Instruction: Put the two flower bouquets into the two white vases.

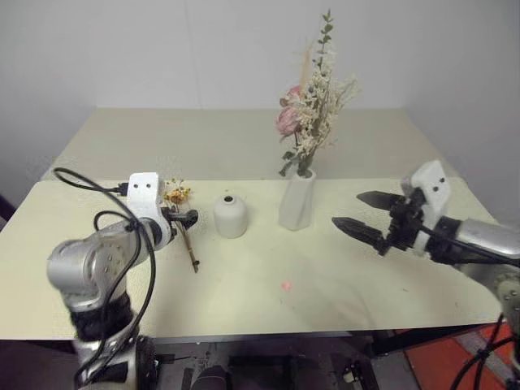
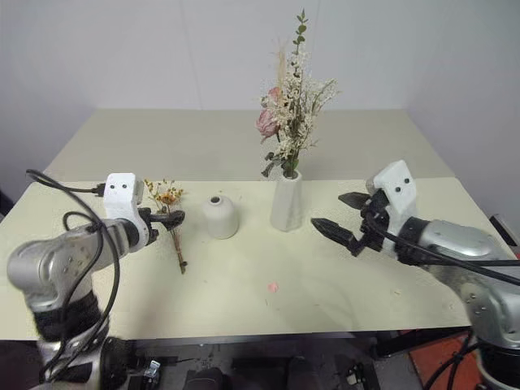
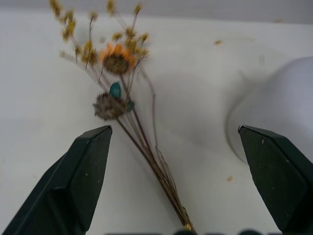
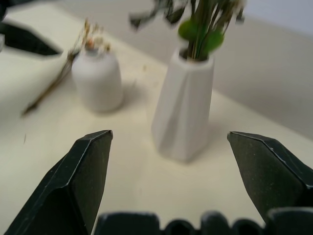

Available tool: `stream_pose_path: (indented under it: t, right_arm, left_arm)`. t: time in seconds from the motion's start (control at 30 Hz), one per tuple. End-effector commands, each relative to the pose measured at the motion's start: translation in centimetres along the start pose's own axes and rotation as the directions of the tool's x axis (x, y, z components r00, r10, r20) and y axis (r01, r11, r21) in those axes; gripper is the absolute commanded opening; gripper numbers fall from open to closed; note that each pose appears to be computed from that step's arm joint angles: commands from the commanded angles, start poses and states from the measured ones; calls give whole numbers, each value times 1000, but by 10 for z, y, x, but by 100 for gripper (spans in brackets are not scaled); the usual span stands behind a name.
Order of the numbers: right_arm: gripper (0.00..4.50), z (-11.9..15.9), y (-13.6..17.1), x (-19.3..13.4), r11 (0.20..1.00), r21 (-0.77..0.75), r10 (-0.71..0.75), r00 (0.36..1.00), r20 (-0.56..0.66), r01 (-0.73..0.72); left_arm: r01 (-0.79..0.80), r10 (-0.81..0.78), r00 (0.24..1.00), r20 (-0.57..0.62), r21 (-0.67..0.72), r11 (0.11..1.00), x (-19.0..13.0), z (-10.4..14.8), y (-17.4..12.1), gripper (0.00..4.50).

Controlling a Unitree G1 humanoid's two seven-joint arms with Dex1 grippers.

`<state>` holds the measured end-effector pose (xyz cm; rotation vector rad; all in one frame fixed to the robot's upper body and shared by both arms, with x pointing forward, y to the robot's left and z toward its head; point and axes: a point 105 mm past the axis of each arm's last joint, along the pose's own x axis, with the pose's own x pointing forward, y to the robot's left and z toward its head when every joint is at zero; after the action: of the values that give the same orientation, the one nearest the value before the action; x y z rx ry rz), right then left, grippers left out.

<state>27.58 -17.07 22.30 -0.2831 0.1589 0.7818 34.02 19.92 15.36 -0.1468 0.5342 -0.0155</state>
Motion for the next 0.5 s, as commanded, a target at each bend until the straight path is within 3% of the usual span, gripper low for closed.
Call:
stream_pose_path:
  t: [0.03, 0.1, 0.5]
  right_arm:
    - [447, 10, -1, -8, 1000, -11, -3, 1000, 27, 3]
    - [447, 9, -4, -9, 999, -7, -31, 999, 28, 31]
    - [447, 1, 3, -13, 990, 62, -133, 989, 68, 129]
  left_arm:
    - [-10, 8, 999, -46, -38, 999, 9, 1, -8, 450]
    - [-56, 47, 995, -84, -107, 993, 17, 0, -8, 450]
    - [-77, 26, 942, -335, -140, 987, 36, -27, -16, 450]
